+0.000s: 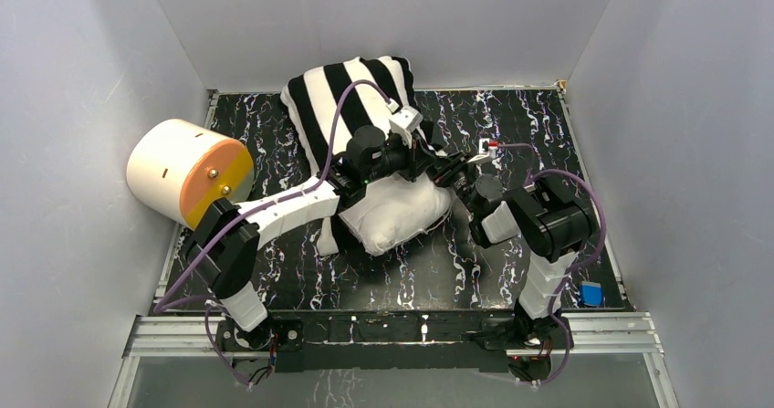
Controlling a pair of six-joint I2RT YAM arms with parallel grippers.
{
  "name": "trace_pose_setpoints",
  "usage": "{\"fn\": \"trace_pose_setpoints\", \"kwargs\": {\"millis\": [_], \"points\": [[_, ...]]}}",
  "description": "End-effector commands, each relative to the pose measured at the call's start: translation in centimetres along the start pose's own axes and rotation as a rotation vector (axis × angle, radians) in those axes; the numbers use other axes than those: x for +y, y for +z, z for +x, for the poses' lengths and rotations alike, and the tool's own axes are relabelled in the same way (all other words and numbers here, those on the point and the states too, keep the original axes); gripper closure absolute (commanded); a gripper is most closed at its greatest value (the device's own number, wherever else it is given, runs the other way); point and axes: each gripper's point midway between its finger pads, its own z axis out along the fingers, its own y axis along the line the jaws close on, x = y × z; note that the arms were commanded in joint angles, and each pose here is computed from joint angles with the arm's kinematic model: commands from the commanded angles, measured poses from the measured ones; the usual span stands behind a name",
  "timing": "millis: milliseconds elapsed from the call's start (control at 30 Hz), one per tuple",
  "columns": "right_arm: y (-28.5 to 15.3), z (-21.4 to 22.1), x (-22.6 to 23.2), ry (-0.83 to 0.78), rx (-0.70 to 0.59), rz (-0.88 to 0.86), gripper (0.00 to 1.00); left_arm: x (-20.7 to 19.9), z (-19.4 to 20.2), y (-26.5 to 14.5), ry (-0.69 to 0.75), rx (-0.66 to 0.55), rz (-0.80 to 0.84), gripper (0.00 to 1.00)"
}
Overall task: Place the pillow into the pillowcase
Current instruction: Stuff the pillow into the pillowcase.
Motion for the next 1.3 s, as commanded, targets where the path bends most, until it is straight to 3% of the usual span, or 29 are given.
{"fn": "trace_pose_setpoints", "kwargs": {"millis": [0, 67, 233, 367, 633, 800, 1033, 1100, 1133, 1200, 1233, 1267], "points": [[2.6, -4.9, 2.8, -0.181, -0.161, -0.107, 0.71, -7.7, -4.0, -1.8, -0.015, -0.053, 0.261, 1.00], [2.1, -4.1, 2.6, -0.206, -0.086, -0.067, 0.64, -4.4, -3.5, -1.9, 0.019, -0.033, 0.105, 0.97], [-1.4, -2.7, -0.2, -0.229, 0.089, 0.158, 0.47, -1.1, -2.9, -4.2, 0.227, 0.079, -0.063, 0.57], [-4.6, -2.6, -0.3, -0.301, 0.196, 0.242, 0.35, -0.7, -3.1, -7.1, 0.332, 0.137, -0.131, 0.40], [-8.1, -7.3, 1.6, -0.361, 0.216, 0.359, 0.03, -1.9, 0.0, -8.7, 0.553, 0.249, -0.250, 0.22], [-8.1, -11.3, 1.0, -0.365, 0.163, 0.420, 0.01, -1.5, 2.7, -6.8, 0.657, 0.337, -0.311, 0.18], [-8.9, -13.1, -0.6, -0.305, 0.143, 0.438, 0.01, 4.6, 9.4, -4.9, 0.821, 0.583, -0.550, 0.12], [-9.2, -13.0, -0.6, -0.290, 0.146, 0.434, 0.01, 6.0, 10.2, -4.9, 0.888, 0.651, -0.614, 0.20], [-9.3, -13.1, -0.6, -0.282, 0.147, 0.433, 0.01, 6.6, 9.9, -5.0, 0.915, 0.669, -0.652, 0.34], [-9.6, -13.6, -0.4, -0.284, 0.135, 0.433, 0.01, 7.1, 7.6, -5.0, 0.938, 0.627, -0.750, 0.88], [-9.8, -13.9, -0.3, -0.289, 0.130, 0.441, 0.01, 7.0, 5.9, -4.9, 0.932, 0.588, -0.780, 1.00], [-10.1, -14.2, -0.5, -0.291, 0.126, 0.451, 0.01, 6.7, 4.1, -4.9, 0.913, 0.546, -0.795, 1.00]]}}
